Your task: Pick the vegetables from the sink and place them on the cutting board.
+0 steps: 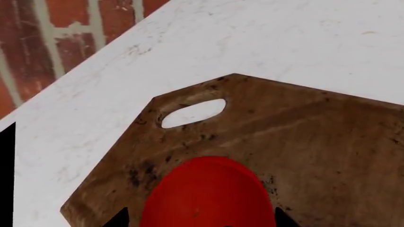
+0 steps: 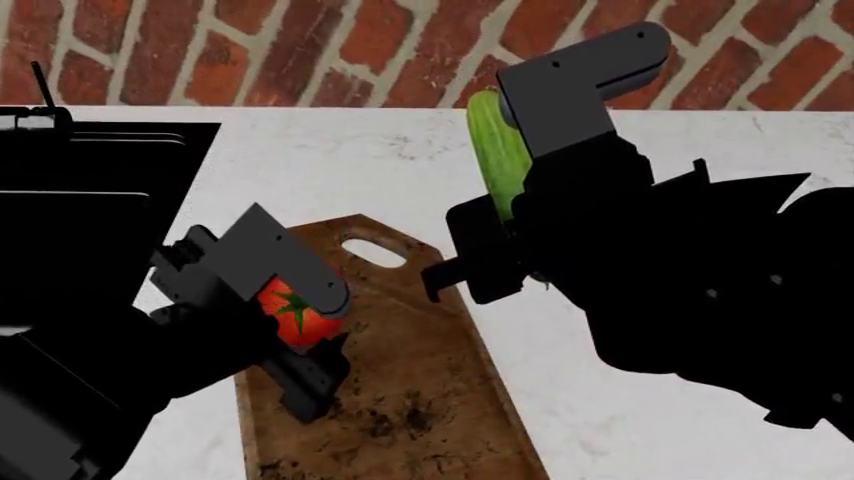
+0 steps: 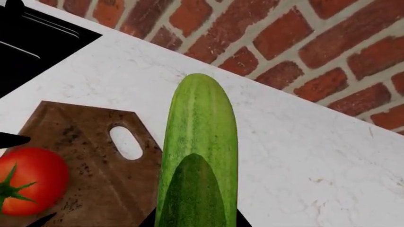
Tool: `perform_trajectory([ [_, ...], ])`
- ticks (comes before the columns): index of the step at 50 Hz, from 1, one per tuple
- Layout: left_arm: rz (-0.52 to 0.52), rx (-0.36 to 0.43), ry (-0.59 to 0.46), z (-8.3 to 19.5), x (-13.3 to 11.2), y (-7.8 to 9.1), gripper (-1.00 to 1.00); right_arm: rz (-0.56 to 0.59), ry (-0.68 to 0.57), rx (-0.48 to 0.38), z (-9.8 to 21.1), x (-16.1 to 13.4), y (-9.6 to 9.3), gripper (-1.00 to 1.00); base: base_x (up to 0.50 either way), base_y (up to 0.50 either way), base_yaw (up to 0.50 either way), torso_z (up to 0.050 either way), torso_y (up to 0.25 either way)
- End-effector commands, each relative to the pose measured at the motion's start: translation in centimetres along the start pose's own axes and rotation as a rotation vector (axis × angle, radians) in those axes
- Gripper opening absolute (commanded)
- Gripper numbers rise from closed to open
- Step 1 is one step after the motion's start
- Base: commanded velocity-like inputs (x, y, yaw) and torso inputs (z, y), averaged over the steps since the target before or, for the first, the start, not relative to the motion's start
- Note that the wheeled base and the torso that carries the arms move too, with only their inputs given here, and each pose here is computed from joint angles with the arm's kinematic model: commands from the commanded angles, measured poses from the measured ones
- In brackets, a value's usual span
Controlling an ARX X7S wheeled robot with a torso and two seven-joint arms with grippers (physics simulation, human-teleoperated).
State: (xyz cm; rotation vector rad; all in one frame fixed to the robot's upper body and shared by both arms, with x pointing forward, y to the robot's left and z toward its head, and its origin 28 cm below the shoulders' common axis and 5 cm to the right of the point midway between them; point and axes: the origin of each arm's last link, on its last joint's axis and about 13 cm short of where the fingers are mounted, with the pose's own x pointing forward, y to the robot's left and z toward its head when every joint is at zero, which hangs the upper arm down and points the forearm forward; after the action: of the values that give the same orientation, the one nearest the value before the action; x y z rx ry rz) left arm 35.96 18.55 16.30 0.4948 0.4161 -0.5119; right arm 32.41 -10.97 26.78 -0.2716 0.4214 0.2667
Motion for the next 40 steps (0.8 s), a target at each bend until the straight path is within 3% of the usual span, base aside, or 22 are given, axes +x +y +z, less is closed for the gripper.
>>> perform_trajectory([
  [1, -0.013, -0.011, 0.009, 0.0, 0.3, -0.3, 1.00, 0.032, -0.060, -0.035, 1.1, 0.1, 0.3, -1.00, 0.00, 0.00, 0.00, 0.000, 0.000],
  [8, -0.005, 0.001, -0.008, 0.5, 0.0, -0.2, 1.00, 0.035, -0.061, -0.037, 1.1, 0.0, 0.3, -1.00, 0.00, 0.00, 0.00, 0.000, 0.000],
  [22, 0.034, -0.042, -0.250, 5.0, -5.1, 1.1, 1.00, 0.030, -0.056, -0.030, 0.9, -0.3, 0.3, -1.00, 0.00, 0.00, 0.00, 0.000, 0.000],
  [29, 0.163, -0.119, -0.388, 5.5, -6.5, 2.5, 1.00, 0.036, -0.005, -0.027, 1.0, -0.9, 0.6, -1.00, 0.00, 0.00, 0.00, 0.000, 0.000],
  [32, 0.258, -0.153, -0.466, 4.7, -7.3, 2.2, 1.00, 0.054, 0.023, -0.038, 1.3, -1.2, 0.8, -1.00, 0.00, 0.00, 0.00, 0.000, 0.000],
  [35, 0.320, -0.181, -0.499, 3.9, -8.1, 1.9, 1.00, 0.127, 0.093, 0.006, 1.4, -1.1, 1.1, -1.00, 0.00, 0.00, 0.00, 0.000, 0.000],
  [40, 0.438, -0.252, -0.537, 3.1, -9.3, 2.2, 1.00, 0.176, 0.165, -0.002, 1.7, -0.8, 1.5, -1.00, 0.00, 0.00, 0.00, 0.000, 0.000],
])
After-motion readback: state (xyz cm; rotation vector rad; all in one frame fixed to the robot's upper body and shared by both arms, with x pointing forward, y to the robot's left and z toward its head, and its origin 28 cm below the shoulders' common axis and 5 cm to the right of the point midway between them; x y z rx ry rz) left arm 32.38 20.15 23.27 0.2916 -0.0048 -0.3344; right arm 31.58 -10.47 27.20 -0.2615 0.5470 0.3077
